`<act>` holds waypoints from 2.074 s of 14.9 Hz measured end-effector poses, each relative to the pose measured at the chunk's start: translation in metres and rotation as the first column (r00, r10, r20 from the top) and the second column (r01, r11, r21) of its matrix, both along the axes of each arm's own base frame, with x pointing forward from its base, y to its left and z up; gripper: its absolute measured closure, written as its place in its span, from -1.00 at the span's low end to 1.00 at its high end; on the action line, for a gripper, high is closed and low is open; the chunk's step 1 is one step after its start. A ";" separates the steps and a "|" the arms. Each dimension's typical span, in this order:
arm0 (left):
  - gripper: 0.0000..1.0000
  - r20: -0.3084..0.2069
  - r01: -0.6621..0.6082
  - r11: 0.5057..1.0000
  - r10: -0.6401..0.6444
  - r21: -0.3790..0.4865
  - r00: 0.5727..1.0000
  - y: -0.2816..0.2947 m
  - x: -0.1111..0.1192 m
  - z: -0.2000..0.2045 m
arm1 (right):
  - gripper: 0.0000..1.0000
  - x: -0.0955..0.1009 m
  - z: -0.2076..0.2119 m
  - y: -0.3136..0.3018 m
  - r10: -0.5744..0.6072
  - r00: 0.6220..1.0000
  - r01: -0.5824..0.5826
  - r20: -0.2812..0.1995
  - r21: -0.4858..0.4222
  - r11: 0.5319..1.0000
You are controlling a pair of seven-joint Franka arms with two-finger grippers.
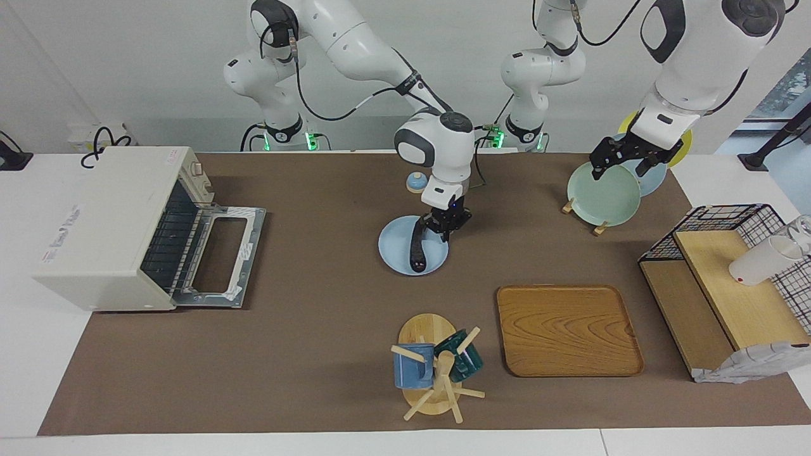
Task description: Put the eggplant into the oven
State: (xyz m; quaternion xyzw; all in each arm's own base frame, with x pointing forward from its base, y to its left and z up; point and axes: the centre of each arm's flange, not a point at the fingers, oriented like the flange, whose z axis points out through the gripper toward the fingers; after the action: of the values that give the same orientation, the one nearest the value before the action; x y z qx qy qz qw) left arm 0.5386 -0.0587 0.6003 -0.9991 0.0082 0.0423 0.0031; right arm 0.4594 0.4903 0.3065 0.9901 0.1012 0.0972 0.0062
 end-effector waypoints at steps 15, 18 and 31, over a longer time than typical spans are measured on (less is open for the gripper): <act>-1.00 0.004 -0.009 1.000 0.009 -0.026 1.000 0.002 0.000 0.010 | 0.96 0.070 0.086 -0.242 -0.032 0.992 -0.014 -0.122 -0.352 0.936; -1.00 0.002 -0.011 1.000 0.011 -0.026 1.000 0.004 -0.001 0.015 | 0.96 0.049 0.090 -0.303 -0.063 0.985 -0.001 -0.160 -0.368 0.930; -1.00 -0.008 -0.010 1.000 0.009 -0.026 1.000 0.003 -0.001 0.013 | 0.96 0.054 0.080 -0.514 0.030 0.968 -0.102 -0.248 -0.282 0.954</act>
State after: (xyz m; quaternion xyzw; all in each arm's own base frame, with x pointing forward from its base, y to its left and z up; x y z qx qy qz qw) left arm 0.5372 -0.0554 0.6138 -0.9989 0.0041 0.0462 -0.0100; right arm 0.5135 -0.0233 0.3867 0.9787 0.1479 -0.0396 0.1368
